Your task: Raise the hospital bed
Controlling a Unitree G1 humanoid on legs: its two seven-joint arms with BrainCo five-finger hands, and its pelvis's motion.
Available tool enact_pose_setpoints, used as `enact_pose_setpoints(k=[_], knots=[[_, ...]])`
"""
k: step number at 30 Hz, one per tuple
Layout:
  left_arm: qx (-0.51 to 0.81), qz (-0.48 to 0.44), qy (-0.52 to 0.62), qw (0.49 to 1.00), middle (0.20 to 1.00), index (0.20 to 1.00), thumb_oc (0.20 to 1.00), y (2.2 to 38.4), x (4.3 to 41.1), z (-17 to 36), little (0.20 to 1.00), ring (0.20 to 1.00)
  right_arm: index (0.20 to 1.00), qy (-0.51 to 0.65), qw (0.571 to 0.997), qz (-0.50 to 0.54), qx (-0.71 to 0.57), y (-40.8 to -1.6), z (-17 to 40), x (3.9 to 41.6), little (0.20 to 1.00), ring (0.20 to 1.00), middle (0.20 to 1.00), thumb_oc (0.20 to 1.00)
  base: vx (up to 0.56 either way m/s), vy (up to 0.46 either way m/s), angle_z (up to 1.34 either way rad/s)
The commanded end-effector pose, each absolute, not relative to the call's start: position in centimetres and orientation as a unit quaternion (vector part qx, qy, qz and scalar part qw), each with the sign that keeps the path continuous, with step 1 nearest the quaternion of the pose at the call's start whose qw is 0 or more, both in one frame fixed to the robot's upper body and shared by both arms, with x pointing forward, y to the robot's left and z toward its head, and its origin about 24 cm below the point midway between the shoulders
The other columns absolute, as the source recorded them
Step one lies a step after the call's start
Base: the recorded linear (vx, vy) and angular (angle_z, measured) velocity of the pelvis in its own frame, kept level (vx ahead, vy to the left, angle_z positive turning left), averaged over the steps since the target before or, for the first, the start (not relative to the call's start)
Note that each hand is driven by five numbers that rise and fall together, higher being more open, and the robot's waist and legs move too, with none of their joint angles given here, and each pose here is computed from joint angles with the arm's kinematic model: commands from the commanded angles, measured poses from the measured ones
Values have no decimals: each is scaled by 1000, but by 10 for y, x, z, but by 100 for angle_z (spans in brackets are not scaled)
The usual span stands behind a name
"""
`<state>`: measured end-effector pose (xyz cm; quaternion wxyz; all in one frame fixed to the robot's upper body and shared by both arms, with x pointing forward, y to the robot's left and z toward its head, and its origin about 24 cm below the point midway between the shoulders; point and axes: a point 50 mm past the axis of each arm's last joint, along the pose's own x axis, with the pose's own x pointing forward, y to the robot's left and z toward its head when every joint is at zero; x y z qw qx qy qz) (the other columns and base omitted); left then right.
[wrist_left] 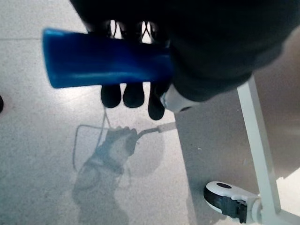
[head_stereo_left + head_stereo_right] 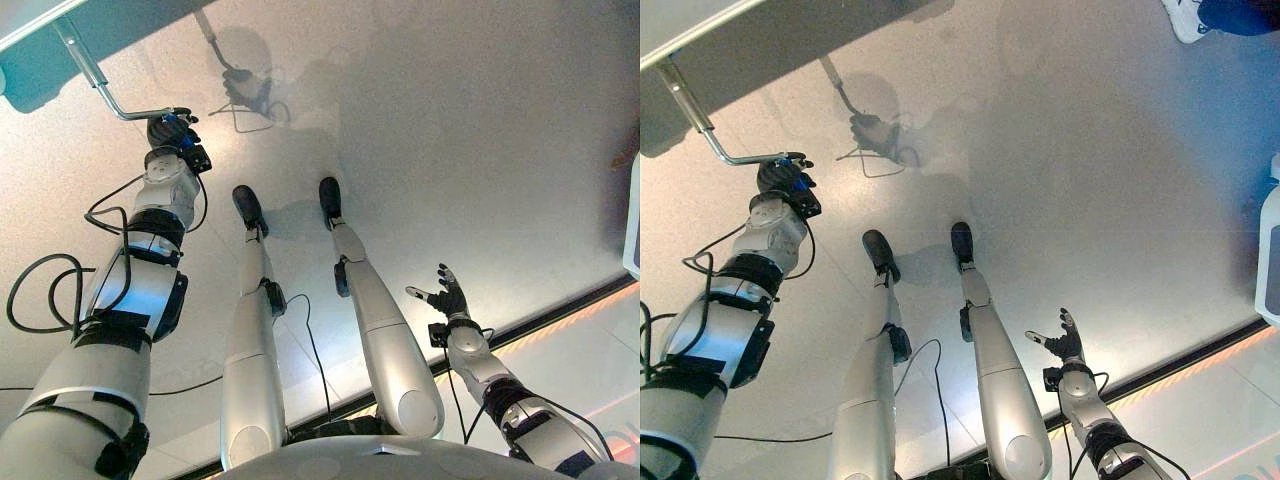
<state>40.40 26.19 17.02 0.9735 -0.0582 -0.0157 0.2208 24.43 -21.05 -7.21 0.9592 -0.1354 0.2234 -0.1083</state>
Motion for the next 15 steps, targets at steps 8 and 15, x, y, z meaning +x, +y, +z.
enact_pose_setpoints(k=[8,15], knots=[[-61,223,-60,971,200,200,200,261,409,201,200,200,1000,240,955,-119,-130,-218,-84,217,1000,1000,1000,1000,0,0,0],[-65,224,-57,971,200,200,200,260,409,198,200,200,1000,237,955,-120,-132,-218,-83,217,1000,1000,1000,1000,0,0,0]])
